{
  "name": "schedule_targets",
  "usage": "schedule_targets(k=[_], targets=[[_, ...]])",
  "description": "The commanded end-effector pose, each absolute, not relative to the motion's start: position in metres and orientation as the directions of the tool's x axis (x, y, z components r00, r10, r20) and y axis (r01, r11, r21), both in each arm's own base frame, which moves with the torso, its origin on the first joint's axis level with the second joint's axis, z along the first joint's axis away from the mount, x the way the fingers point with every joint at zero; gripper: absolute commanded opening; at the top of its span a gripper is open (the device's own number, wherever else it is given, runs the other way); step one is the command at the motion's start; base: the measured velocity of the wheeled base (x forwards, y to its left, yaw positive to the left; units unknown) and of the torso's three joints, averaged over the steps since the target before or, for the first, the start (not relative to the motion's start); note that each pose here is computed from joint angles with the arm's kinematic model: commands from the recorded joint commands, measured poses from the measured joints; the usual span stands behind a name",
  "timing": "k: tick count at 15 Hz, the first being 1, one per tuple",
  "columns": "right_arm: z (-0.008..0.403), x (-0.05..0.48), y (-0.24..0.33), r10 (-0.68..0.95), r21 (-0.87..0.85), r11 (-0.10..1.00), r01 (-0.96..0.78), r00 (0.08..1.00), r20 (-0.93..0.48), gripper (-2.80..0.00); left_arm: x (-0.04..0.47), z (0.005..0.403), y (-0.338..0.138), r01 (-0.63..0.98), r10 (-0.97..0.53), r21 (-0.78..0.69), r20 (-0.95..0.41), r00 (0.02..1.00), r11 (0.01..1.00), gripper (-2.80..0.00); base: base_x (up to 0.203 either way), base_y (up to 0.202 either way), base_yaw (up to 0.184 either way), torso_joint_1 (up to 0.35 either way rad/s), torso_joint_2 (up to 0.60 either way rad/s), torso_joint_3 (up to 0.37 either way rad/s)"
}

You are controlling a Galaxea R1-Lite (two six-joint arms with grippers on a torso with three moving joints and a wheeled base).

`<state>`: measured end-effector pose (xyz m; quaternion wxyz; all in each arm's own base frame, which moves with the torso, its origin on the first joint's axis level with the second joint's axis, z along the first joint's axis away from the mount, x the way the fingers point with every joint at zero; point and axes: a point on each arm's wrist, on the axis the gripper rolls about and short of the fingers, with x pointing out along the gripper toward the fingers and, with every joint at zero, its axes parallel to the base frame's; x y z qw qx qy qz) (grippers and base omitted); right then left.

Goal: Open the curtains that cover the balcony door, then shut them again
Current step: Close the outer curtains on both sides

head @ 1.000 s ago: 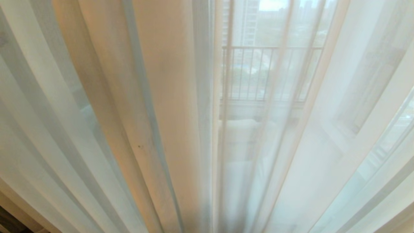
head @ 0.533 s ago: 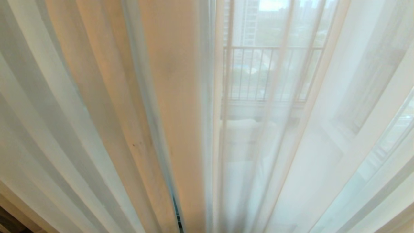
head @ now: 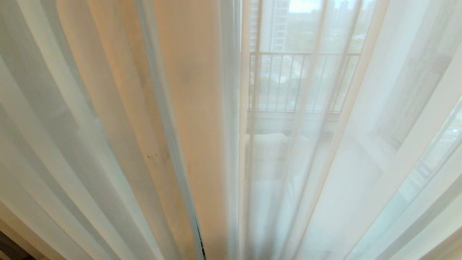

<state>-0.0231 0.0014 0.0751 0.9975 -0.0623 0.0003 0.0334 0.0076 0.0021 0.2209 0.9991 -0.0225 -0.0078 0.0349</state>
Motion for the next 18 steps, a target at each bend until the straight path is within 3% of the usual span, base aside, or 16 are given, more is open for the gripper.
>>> schedule_targets(k=[1,12,18], targets=[[0.075,-0.023,0.001,0.067,-0.125,0.990,-0.068,0.998,-0.006,-2.80,-0.006,0.196,0.002,-0.075,0.076,-0.047,0.026,0.997,0.996,-2.80,0.000,0.000,0.000,0.000,0.00,0.000],[0.075,-0.023,0.001,0.067,-0.125,0.990,-0.068,0.998,-0.006,-2.80,-0.030,0.097,0.001,-0.032,0.032,-0.003,0.065,0.997,0.999,-2.80,0.000,0.000,0.000,0.000,0.00,0.000],[0.075,-0.023,0.001,0.067,-0.125,0.990,-0.068,0.998,-0.006,-2.80,-0.023,0.076,0.000,0.008,-0.008,0.031,0.002,1.000,1.000,-2.80,0.000,0.000,0.000,0.000,0.00,0.000]])
